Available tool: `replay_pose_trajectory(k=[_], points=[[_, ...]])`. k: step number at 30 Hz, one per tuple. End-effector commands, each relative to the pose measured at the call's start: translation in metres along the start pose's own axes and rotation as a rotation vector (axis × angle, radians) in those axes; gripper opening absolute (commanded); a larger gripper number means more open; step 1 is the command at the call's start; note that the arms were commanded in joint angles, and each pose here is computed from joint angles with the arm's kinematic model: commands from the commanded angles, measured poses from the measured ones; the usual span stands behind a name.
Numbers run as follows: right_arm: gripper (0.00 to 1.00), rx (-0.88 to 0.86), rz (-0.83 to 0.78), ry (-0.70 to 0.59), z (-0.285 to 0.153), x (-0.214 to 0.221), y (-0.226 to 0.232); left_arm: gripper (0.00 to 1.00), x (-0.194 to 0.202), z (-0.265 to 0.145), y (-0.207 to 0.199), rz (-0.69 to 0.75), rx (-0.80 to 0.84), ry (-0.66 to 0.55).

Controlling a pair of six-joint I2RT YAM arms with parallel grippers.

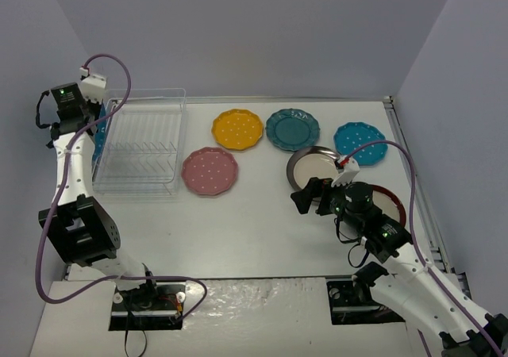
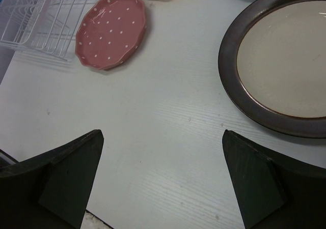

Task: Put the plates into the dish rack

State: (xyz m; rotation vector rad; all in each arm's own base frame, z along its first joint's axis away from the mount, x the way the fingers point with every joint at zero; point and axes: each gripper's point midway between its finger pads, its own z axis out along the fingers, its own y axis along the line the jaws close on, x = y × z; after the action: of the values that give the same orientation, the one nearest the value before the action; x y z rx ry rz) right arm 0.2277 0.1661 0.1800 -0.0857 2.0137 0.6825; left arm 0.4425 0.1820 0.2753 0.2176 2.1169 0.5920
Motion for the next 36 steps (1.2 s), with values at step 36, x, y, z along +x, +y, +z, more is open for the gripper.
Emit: replay_pose_trajectory(k=[36], points=[[1.00, -0.020, -0.011, -0.056, 0.006, -0.013, 0.004, 0.19, -0.001, 0.030, 0.015, -0.138, -0.101, -0.103]])
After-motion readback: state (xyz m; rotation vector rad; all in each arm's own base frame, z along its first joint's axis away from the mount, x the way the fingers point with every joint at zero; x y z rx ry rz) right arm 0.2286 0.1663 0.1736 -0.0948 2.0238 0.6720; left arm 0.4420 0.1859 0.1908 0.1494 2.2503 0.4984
